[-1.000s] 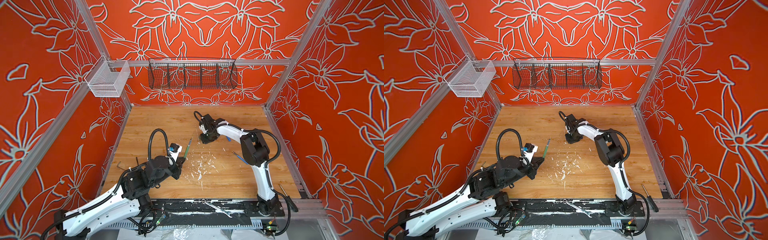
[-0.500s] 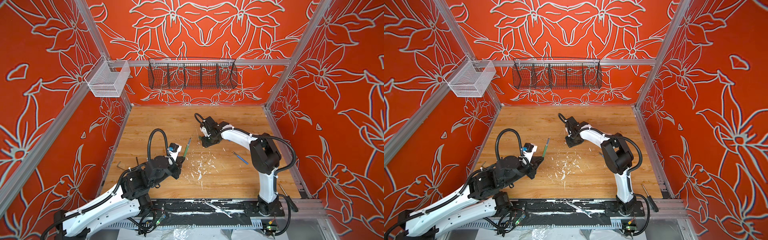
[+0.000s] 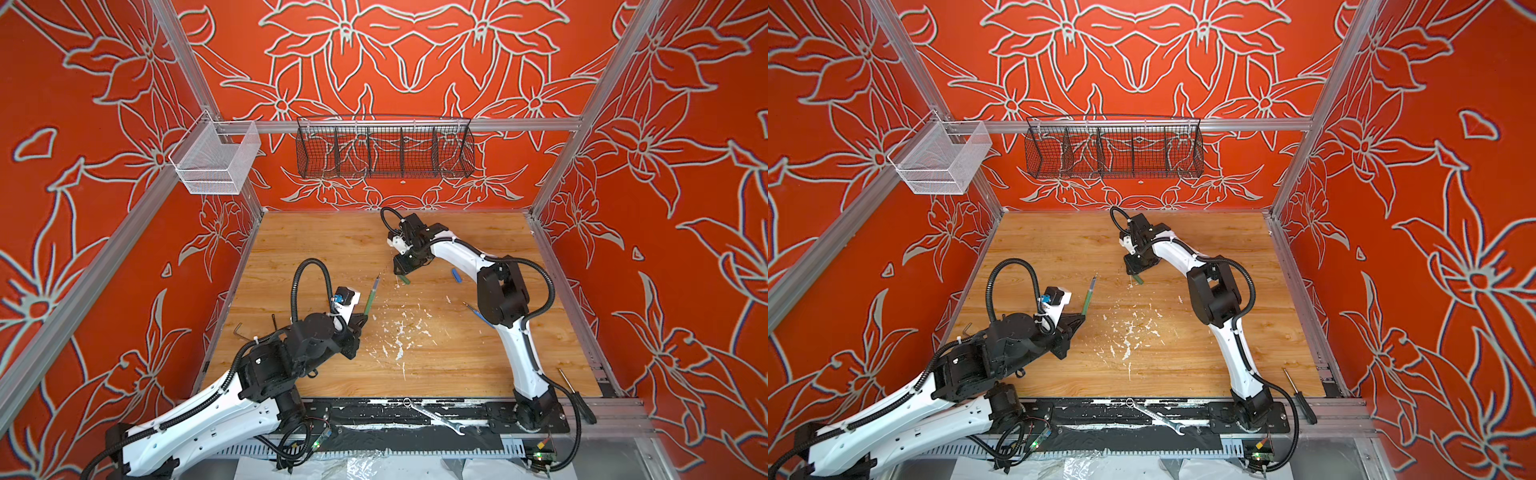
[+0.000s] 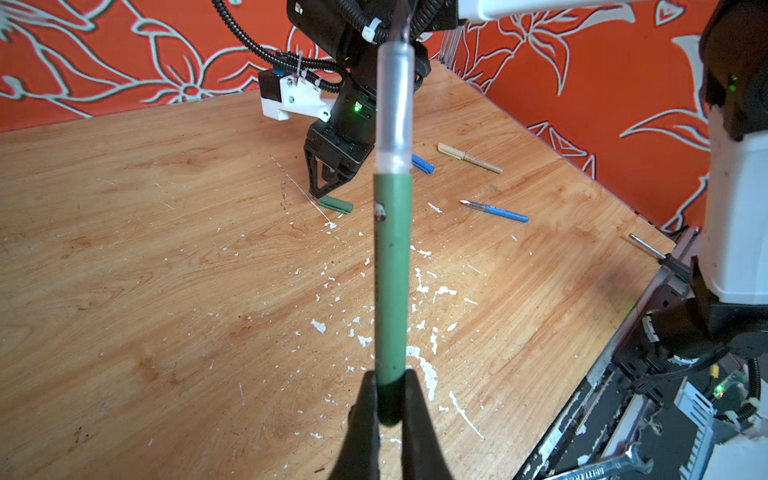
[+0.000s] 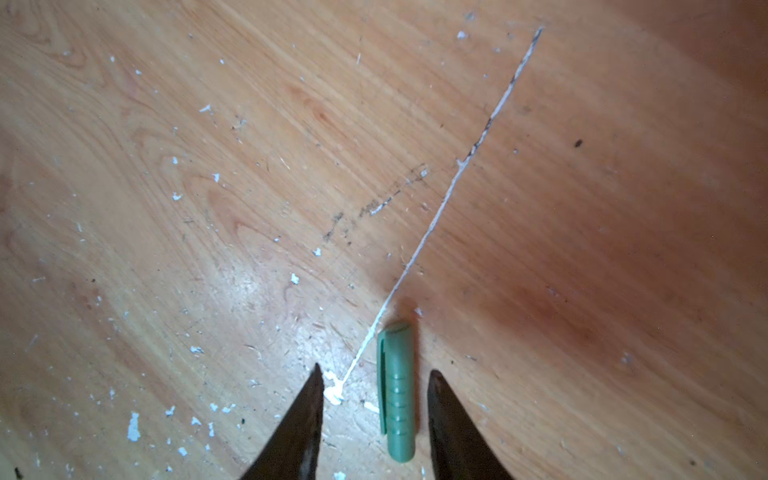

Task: Insert the pens into the pen caps
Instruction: 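Lower the right gripper onto the green cap lying on the table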

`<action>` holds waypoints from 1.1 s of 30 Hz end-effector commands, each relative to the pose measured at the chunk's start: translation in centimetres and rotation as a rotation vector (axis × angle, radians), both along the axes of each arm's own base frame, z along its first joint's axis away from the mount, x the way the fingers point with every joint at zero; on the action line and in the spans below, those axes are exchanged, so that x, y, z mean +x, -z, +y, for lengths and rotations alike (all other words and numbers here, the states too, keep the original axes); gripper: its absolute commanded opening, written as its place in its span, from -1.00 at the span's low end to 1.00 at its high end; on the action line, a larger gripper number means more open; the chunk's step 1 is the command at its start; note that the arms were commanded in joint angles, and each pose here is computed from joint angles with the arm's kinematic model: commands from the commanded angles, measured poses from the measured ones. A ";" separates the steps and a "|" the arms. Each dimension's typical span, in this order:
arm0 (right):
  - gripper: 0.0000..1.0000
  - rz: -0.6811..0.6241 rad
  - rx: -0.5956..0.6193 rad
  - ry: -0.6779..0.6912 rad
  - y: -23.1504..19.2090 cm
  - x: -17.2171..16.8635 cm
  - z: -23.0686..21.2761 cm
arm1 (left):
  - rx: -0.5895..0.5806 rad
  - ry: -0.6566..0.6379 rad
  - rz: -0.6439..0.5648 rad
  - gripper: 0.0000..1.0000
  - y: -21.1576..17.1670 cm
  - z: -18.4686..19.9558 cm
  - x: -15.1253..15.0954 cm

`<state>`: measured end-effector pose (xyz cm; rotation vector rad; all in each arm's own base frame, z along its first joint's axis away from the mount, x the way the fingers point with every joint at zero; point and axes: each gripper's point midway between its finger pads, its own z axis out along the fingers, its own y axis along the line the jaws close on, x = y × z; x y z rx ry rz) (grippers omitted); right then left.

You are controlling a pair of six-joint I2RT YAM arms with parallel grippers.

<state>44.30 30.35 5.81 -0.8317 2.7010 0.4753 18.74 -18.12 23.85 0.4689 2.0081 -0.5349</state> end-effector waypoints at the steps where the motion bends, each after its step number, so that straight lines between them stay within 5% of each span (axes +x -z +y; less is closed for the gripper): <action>1: -0.16 0.056 0.029 -0.070 -0.1 -0.7 -0.4 | -0.002 -0.005 0.003 -1.00 -0.3 0.1 -0.1; 33: -0.36 0.140 -0.054 -0.157 2.5 -1.9 -0.3 | 0.010 -0.001 0.006 -1.00 -0.3 0.0 -0.1</action>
